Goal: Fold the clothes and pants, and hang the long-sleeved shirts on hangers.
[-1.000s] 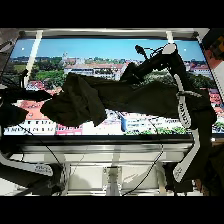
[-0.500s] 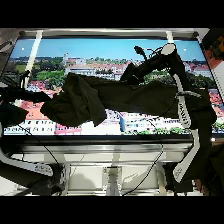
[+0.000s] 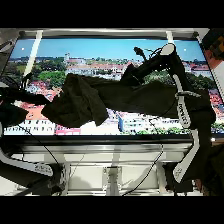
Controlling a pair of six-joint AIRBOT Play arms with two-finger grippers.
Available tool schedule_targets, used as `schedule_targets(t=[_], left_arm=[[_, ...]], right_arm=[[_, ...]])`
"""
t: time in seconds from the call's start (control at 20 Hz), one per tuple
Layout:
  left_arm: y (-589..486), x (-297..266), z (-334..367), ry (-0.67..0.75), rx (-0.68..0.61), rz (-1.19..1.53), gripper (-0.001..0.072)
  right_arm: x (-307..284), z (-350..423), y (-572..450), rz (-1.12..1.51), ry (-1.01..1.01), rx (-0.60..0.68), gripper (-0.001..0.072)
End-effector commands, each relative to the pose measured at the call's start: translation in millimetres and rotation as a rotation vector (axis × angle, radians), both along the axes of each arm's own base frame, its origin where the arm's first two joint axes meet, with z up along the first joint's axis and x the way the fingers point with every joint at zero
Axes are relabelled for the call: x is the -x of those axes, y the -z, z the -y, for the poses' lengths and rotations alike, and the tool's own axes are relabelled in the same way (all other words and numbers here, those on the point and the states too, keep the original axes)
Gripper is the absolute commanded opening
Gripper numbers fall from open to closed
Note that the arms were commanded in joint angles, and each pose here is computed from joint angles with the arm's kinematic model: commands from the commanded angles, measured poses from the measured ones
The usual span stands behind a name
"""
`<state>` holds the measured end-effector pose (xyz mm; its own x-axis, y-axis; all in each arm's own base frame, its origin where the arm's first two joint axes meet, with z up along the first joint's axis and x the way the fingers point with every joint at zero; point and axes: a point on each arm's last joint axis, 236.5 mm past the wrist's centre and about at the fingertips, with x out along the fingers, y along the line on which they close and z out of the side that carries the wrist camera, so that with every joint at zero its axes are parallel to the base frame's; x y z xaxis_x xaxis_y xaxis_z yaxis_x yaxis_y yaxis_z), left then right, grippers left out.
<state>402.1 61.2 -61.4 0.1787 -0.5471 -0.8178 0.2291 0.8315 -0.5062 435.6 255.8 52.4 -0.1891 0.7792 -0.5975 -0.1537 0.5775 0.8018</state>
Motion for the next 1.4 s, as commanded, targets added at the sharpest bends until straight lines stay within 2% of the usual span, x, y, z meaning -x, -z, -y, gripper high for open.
schedule_targets(t=[0.0, 0.3, 0.5, 0.8, 1.0, 1.05, 1.2, 1.25, 1.3, 1.35], left_arm=[[-14, -3, 18, 0.012, 0.094, 0.024, 0.0024], [-28, -11, 25, -0.007, 0.133, 0.064, 0.0023], [-33, -15, 29, -0.002, 0.151, 0.088, 0.0023], [-41, -15, 28, -0.001, 0.143, 0.108, 0.0023], [-51, -16, 29, 0.002, 0.135, 0.132, 0.0023], [-54, -16, 29, 0.003, 0.131, 0.138, 0.0023], [-62, -16, 29, 0.005, 0.122, 0.156, 0.0023], [-64, -16, 29, 0.005, 0.119, 0.163, 0.0023], [-67, -16, 29, 0.006, 0.115, 0.17, 0.0023], [-70, -16, 29, 0.007, 0.113, 0.175, 0.0023]], right_arm=[[25, -14, 15, -0.072, -0.068, 0.016, 0.045], [102, -52, 62, -0.146, -0.305, 0.214, 0.0451], [130, -70, 73, -0.125, -0.407, 0.286, 0.0451], [158, -117, 80, 0.058, -0.586, 0.2, 0.0449], [154, -120, 88, 0.235, -0.691, 0.239, 0.0445], [153, -120, 91, 0.284, -0.721, 0.276, 0.0445], [127, -100, 110, 0.465, -0.81, 0.522, 0.0444], [118, -103, 111, 0.531, -0.82, 0.563, 0.0443], [112, -114, 109, 0.604, -0.826, 0.577, 0.0393], [110, -127, 105, 0.669, -0.831, 0.581, 0.0375]])
